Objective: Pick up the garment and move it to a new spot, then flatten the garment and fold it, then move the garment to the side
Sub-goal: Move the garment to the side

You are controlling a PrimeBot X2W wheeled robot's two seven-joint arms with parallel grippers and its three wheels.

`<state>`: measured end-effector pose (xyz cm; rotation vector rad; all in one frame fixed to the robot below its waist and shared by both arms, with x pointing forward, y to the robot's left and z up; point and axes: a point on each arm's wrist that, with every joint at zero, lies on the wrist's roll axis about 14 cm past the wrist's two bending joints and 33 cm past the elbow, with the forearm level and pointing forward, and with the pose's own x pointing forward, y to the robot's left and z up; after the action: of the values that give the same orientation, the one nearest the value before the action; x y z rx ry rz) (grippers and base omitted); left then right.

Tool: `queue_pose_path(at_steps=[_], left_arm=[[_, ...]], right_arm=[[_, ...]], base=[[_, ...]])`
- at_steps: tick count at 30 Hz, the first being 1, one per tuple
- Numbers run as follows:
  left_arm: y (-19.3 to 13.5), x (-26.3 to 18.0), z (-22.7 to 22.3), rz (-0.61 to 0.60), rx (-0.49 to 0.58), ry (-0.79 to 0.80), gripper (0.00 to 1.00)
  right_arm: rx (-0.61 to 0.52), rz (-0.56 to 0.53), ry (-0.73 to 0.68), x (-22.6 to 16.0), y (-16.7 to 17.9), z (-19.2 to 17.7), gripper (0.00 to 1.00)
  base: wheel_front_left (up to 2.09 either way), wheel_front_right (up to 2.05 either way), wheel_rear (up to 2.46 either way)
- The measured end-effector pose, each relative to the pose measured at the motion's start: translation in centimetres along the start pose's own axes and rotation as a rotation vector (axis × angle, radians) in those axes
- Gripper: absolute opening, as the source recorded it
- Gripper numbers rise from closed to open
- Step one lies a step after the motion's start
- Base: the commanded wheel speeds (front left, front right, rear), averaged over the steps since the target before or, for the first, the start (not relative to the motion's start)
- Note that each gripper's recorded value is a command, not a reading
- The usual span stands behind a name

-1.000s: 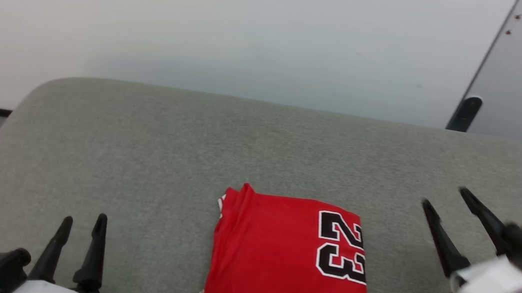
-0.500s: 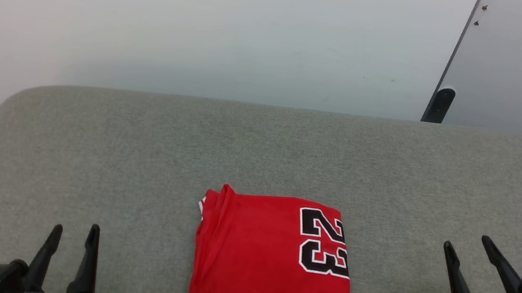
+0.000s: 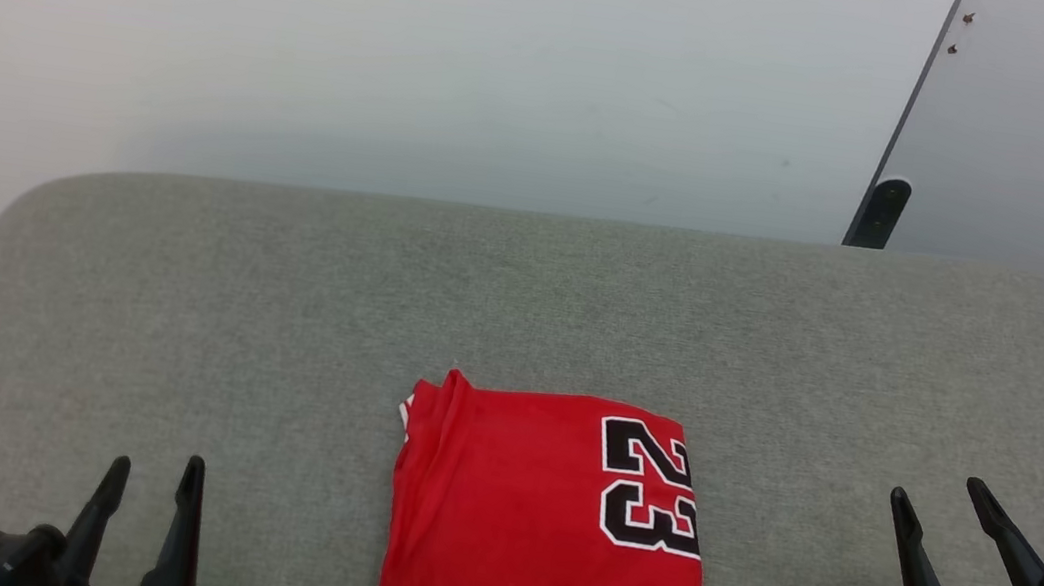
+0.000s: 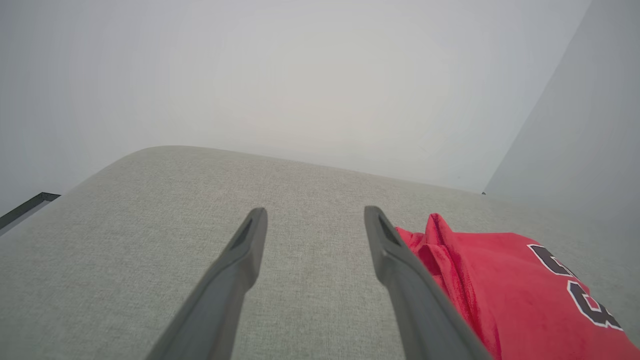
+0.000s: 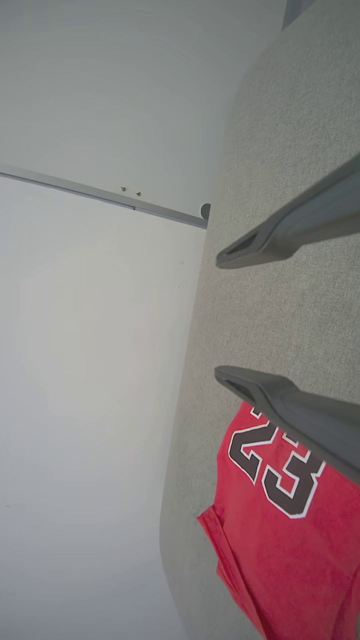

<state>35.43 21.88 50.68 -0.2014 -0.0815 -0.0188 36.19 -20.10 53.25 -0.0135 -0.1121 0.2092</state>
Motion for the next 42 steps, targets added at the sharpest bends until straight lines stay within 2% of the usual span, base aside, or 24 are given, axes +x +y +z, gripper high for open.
queue_pose_path(at_steps=[6,16,24,30,42], left_arm=[[0.7,-0.4,0.1,0.020,-0.001,-0.003,1.00],[3.5,-2.4,1.2,0.111,0.004,-0.036,1.00],[4.7,-3.8,1.5,0.152,0.005,-0.045,1.00],[4.4,-3.5,1.0,0.144,0.003,-0.030,1.00],[3.8,-1.5,-0.3,0.132,0.000,0.015,1.00]], right_arm=[[0.004,0.030,0.008,0.5,0.9,-0.3,1.00],[0.017,0.173,0.016,2.7,5.7,-0.6,1.00],[0.011,0.232,0.043,4.0,7.3,-0.7,1.00],[0.000,0.261,0.148,4.9,7.6,-2.4,1.00],[0.048,0.316,0.514,5.9,8.3,-8.4,1.00]], base=[[0.00,0.00,0.00],[0.00,0.00,0.00],[0.00,0.00,0.00],[0.00,0.00,0.00],[0.00,0.00,0.00]])
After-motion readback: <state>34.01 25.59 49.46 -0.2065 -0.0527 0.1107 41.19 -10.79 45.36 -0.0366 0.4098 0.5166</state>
